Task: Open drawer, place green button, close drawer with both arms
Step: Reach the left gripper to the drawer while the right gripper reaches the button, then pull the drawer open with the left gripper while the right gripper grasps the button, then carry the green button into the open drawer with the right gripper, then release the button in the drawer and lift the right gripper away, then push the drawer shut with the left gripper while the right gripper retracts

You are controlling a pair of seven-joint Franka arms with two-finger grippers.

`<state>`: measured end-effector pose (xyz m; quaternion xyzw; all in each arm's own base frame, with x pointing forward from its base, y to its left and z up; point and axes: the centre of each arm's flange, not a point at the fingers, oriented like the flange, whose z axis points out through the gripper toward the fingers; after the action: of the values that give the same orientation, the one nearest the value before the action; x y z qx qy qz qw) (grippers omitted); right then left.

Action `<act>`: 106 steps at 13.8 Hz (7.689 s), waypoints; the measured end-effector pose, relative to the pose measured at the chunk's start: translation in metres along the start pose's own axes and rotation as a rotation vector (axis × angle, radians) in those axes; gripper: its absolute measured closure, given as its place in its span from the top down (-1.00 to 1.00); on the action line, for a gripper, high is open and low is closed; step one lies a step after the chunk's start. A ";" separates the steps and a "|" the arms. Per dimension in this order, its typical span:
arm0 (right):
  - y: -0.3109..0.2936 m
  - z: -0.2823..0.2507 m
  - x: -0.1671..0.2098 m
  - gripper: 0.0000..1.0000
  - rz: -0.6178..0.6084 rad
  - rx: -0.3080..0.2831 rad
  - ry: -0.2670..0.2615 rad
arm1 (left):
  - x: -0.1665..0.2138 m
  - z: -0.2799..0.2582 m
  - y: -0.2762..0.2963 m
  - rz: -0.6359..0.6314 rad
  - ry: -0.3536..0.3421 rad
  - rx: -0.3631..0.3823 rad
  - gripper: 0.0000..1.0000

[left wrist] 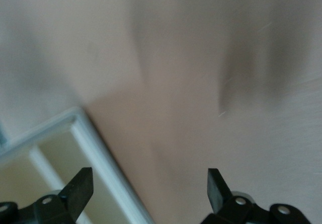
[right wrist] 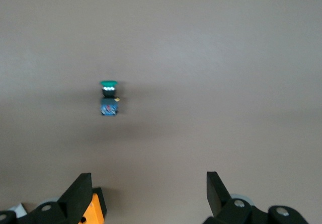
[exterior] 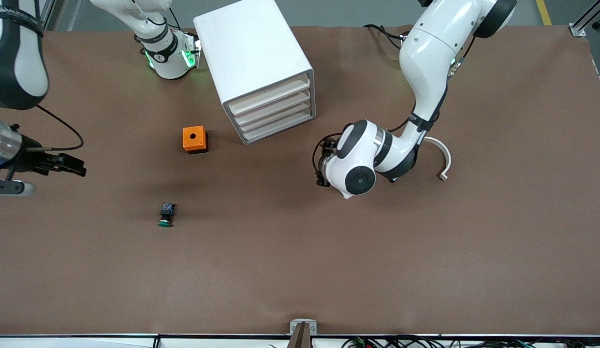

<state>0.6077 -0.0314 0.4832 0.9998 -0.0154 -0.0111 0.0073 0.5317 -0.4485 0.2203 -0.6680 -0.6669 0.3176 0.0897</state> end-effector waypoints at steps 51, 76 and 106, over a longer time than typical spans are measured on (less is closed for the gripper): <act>-0.364 0.091 -0.121 -0.18 0.635 0.016 -0.031 | 0.148 -0.135 0.108 -0.269 -0.453 -0.082 0.32; -0.515 0.164 -0.168 1.00 0.708 -0.082 0.064 | 0.068 -0.206 0.024 1.115 0.435 -0.288 1.00; 0.025 -0.064 -0.031 1.00 -0.004 0.007 -0.128 | -0.071 0.042 -0.025 1.085 0.268 -0.142 1.00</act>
<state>0.5776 -0.0546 0.5484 0.9971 -0.0139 -0.0748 0.0025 0.4943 -0.5262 0.2227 -0.9541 -0.2305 0.1851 -0.0475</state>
